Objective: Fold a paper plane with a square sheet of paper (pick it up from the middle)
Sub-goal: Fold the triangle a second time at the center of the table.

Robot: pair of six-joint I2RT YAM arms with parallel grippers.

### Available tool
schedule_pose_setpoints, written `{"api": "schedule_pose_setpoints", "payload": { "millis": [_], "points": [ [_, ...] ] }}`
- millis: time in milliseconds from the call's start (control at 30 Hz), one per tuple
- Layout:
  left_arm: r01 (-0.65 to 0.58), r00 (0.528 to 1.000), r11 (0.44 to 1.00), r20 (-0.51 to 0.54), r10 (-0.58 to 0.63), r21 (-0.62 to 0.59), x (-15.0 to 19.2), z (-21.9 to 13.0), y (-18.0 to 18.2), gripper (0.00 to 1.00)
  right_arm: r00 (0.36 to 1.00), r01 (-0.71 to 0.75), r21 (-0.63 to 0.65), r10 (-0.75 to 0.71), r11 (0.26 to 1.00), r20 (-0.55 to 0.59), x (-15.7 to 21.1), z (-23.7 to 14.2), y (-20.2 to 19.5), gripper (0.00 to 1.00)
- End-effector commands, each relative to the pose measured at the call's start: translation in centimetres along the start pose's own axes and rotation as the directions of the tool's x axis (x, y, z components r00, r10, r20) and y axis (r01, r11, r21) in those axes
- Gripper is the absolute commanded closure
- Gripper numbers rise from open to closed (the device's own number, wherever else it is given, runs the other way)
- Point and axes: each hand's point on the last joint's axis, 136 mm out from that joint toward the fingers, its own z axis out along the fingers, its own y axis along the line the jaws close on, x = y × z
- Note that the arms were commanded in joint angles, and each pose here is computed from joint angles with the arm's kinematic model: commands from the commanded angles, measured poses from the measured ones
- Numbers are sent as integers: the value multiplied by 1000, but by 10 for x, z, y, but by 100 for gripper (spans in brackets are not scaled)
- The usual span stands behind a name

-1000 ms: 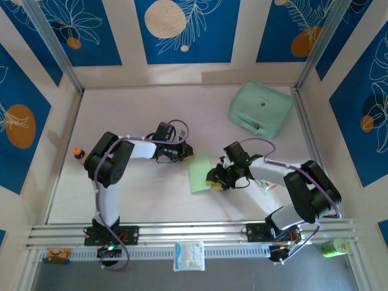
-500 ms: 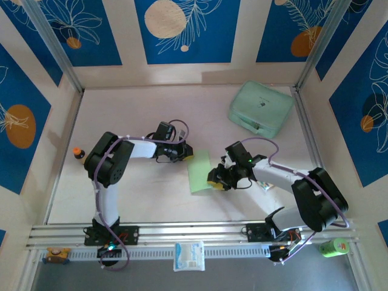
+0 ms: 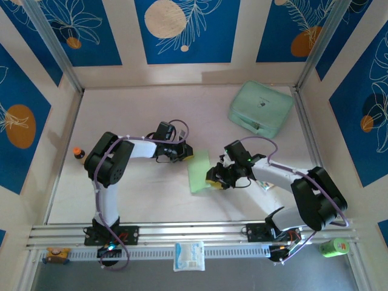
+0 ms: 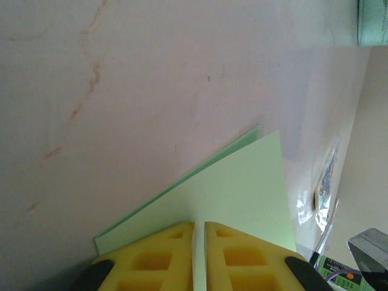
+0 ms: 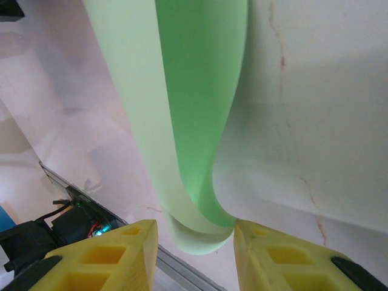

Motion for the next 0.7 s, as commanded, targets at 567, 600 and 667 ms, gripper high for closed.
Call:
{"api": "schedule_pose_setpoints", "payload": {
  "millis": [567,600,667],
  "points": [
    [74,995,992,-59,-80,-102,18,4,35,86,999,53,2,-53,999,0,5,-7,17,61],
    [75,995,992,-60,-81,-103,19,5,35,86,998,63,-11,-63,998,8,2,-6,19,60],
    [73,995,992,-63,-80,-103,19,5,35,86,997,78,-44,-77,996,10,-4,-3,25,58]
  ]
}}
